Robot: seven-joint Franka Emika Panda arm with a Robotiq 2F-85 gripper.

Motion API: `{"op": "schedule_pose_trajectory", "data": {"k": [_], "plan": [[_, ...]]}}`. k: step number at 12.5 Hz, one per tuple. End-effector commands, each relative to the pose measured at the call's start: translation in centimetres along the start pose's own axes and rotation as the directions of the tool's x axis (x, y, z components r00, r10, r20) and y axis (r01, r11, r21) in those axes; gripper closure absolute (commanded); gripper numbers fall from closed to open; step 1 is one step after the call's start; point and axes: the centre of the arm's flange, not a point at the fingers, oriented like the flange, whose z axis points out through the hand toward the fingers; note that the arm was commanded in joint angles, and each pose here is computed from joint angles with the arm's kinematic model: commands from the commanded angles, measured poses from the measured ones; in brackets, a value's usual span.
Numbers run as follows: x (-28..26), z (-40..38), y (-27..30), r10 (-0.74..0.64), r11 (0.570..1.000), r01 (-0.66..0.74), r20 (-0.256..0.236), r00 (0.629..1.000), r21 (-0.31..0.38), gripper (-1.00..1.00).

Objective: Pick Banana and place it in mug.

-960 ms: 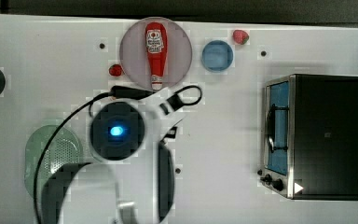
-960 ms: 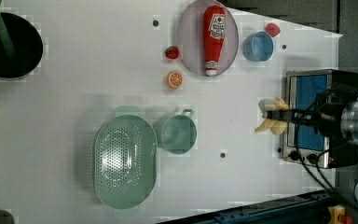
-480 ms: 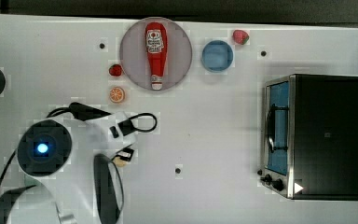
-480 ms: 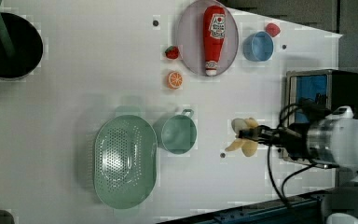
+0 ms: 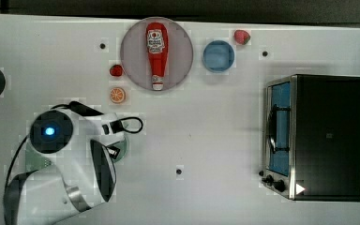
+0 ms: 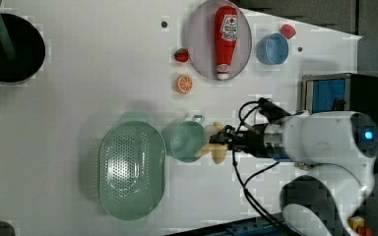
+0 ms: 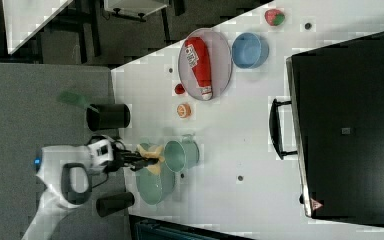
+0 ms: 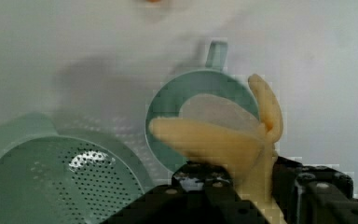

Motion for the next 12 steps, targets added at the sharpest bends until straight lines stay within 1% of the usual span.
{"op": "schedule_pose_trajectory", "data": {"k": [1, 5, 7, 8, 10, 12], "plan": [[-0.3, 1.5, 0.2, 0.056, 0.998, -0.056, -0.012, 0.998, 0.010, -0.10], [-0.4, 2.7, 0.6, 0.060, 0.998, -0.060, -0.001, 0.998, 0.003, -0.99], [-0.2, 2.4, 0.6, 0.062, 0.998, -0.062, -0.005, 0.998, 0.008, -1.00], [0.2, 1.9, 0.5, 0.068, 0.998, -0.067, -0.017, 0.998, 0.021, -1.00], [2.0, -0.3, 1.3, 0.106, 0.993, -0.103, -0.048, 0.993, 0.054, -1.00], [5.0, -3.7, 3.7, 0.182, 0.980, -0.174, -0.088, 0.979, 0.097, -1.00]]}}
